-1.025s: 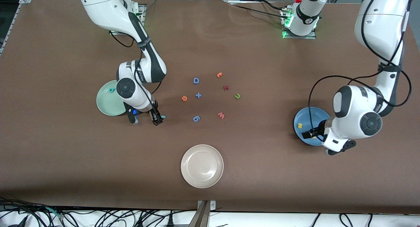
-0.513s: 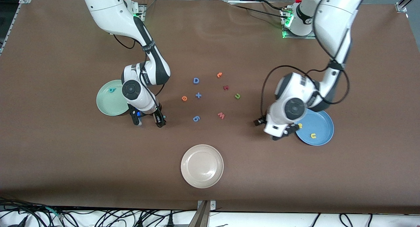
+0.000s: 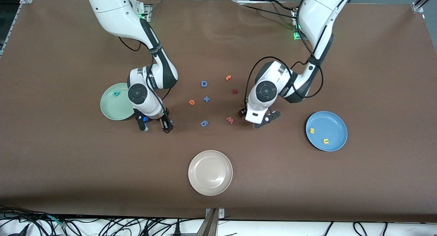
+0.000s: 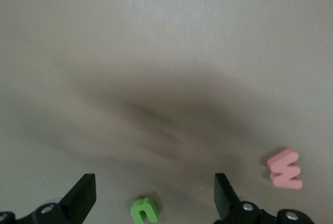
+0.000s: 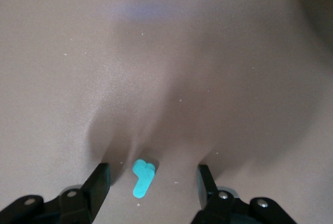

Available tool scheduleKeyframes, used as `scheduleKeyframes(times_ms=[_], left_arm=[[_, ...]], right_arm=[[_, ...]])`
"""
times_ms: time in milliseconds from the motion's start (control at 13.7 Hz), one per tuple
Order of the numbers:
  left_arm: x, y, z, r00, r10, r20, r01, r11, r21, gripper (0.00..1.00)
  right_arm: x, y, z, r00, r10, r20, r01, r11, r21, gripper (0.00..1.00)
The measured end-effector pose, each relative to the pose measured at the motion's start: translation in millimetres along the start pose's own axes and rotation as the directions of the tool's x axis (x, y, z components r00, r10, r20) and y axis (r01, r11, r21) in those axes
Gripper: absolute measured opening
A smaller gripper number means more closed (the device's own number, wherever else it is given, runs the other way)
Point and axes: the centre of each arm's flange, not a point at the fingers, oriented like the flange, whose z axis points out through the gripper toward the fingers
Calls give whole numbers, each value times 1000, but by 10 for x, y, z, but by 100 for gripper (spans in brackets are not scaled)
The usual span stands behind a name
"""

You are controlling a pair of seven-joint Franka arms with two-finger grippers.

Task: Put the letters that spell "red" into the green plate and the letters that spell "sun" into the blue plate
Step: 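Grasp the cyan 7 with the right gripper while the left gripper grasps green n, then place the 7 on the green plate while the left gripper carries the n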

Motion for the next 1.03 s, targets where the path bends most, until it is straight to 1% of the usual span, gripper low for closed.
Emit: scheduleKeyframes(times_ms=[73, 220, 366, 439, 586, 879, 952, 1025], left_arm=[[-81, -22, 83, 1000, -4, -7, 4, 1000, -22, 100], [-236, -128, 243, 1000, -9, -14, 8, 999, -43, 100], [-363, -209, 272, 1000, -8, -12, 7, 999, -41, 100], [-413, -235, 248, 1000, -16, -13, 16, 999, -41, 100], [-502, -242, 196, 999, -33, -15, 32, 998, -51, 100], [-540, -249, 217, 998, -55, -33, 51, 993, -103, 100], [-549, -270, 249, 998, -58, -37, 53, 992, -114, 100], [-564, -286, 276, 998, -57, -40, 52, 991, -119, 100]], right_arm=[[-2, -9, -14, 1000, -1, 0, 1, 1000, 3, 69], [-8, -36, -50, 1000, -2, 1, 2, 1000, 11, 44], [-9, -33, -65, 1000, -2, 3, 2, 1000, 6, 24], [-10, -33, -67, 1000, -2, 3, 2, 1000, 6, 16], [-10, -33, -67, 1000, -2, 3, 2, 1000, 6, 16], [-8, -34, -72, 1000, -2, 4, 2, 1000, 5, 16], [5, -35, -80, 1000, 0, 5, 0, 1000, -3, 16], [40, -38, -112, 1000, 4, 7, -4, 1000, -22, 16]])
